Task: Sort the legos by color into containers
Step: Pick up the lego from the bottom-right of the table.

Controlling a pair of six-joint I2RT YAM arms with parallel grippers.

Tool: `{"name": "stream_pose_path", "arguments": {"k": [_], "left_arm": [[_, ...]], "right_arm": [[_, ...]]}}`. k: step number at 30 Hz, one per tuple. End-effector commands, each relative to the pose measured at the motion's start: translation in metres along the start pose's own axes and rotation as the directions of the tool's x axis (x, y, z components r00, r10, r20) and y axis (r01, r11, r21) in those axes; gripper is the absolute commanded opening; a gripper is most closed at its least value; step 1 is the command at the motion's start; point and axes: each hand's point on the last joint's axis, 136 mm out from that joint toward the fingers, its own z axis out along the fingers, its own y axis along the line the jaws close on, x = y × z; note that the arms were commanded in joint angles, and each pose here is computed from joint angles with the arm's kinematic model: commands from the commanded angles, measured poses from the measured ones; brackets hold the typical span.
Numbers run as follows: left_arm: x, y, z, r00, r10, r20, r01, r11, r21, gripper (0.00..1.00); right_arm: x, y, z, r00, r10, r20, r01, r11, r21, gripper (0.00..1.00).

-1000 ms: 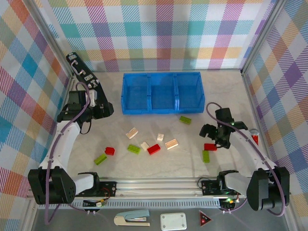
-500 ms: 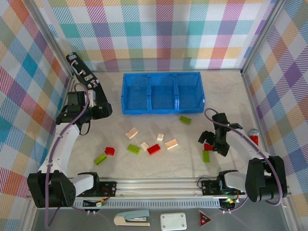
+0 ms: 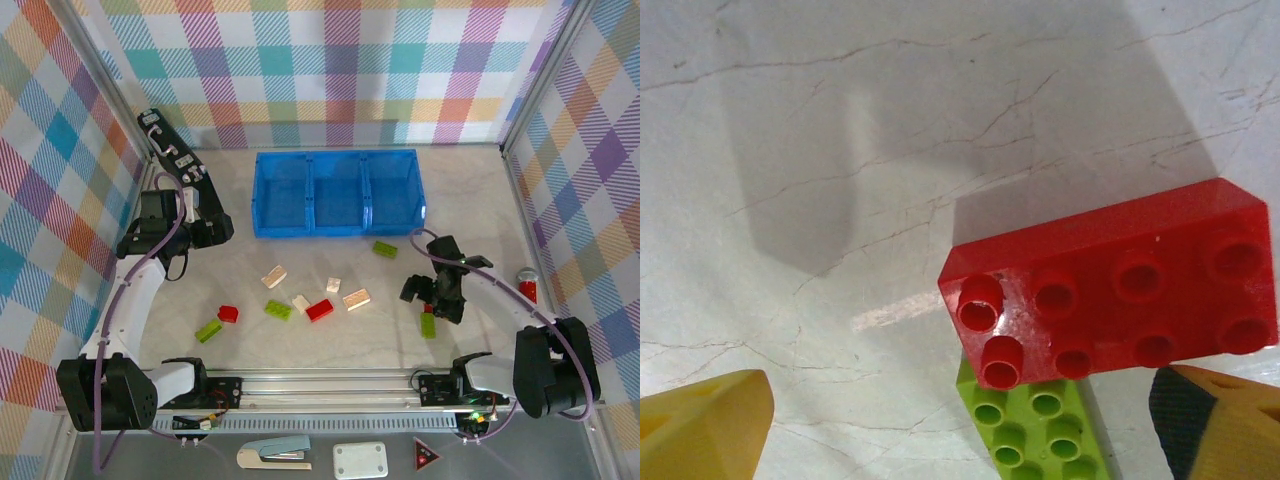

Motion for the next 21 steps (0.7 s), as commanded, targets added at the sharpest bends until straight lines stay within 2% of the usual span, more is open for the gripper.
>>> {"name": "stream_pose_path", "arguments": {"k": [1,6,10,15,21], "left_arm": [[0.009,0.004,0.004,0.999,-0.016,-0.040,0.016,1.000,0.001,1.00],[0.010,0.005,0.005,0.999,-0.015,-0.049,0.015,1.000,-0.002,1.00],[0.011,0.007,0.006,0.998,-0.015,-0.053,0.015,1.000,-0.013,1.00],[0.011,0.007,0.005,0.999,-0.013,-0.053,0.012,1.000,-0.017,1.00],[0.014,0.010,0.006,0.998,-0.010,-0.062,0.008,1.000,-0.030,1.00]], "right_arm": [[-0.008,-0.013,-0.008,0.999,0.026,0.048,-0.030,0.995,0.093,1.00],[-0.023,-0.025,-0.023,0.985,0.046,0.168,-0.071,0.987,0.143,0.99],[-0.035,-0.020,-0.026,0.976,-0.009,0.218,-0.016,0.993,0.116,0.99],[-0.044,0.001,-0.018,0.981,-0.039,0.190,0.042,0.999,-0.012,0.99],[-0.042,-0.003,-0.004,0.995,-0.015,0.099,0.015,1.000,0.002,0.99]]}}
